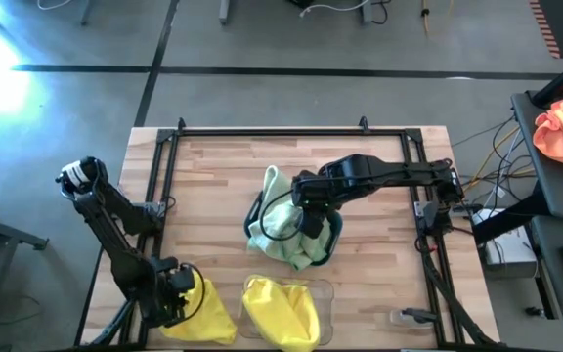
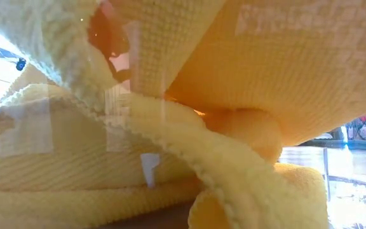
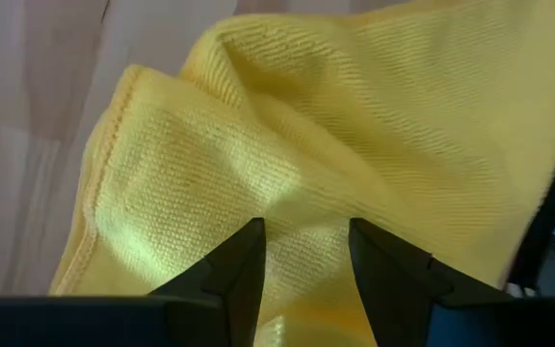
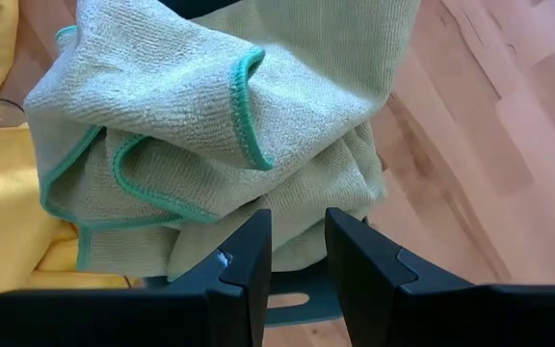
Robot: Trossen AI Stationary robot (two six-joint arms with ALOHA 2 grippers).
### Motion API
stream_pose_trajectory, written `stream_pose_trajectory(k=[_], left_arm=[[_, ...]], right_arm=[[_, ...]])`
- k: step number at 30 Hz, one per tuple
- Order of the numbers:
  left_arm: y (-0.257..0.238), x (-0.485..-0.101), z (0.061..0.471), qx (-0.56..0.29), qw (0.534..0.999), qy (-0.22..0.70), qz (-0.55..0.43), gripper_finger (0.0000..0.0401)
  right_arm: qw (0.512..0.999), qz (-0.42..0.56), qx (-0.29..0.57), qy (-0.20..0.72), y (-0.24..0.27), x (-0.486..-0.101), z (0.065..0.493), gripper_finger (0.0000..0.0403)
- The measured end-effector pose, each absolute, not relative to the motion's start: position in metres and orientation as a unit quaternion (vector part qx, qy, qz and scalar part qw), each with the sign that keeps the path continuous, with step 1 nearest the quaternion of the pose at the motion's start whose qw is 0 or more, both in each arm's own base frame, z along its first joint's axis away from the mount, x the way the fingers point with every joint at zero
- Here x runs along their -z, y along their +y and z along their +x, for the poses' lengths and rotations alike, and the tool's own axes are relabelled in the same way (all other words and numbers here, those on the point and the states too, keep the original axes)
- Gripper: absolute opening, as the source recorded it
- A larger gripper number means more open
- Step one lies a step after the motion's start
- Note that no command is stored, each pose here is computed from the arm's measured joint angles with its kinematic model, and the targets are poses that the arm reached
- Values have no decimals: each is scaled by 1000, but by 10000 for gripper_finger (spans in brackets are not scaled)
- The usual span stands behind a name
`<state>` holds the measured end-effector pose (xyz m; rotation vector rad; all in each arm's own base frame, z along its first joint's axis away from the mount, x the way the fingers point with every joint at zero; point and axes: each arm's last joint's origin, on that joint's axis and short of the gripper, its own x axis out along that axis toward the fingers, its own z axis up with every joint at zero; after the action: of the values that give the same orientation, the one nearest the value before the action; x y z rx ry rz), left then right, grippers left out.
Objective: Sort microfiber towel by color & place in baskets
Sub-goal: Put the yellow microfiber cloth into the transparent bin
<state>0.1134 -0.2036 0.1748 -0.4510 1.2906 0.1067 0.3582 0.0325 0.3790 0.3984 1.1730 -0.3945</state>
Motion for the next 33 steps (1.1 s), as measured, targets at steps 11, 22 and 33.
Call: stream_pose_trajectory(k=[11,22,33], left_arm=[[-215,-143,118,-75,755,628,-175,188],[-218,-131,120,-90,746,641,-156,190],[-217,-133,123,-94,751,633,-164,67]], right_arm=[[796,183,182,547,33,-379,358,93],[799,173,176,549,33,-379,358,93],[800,167,175,550,32,-379,358,93]])
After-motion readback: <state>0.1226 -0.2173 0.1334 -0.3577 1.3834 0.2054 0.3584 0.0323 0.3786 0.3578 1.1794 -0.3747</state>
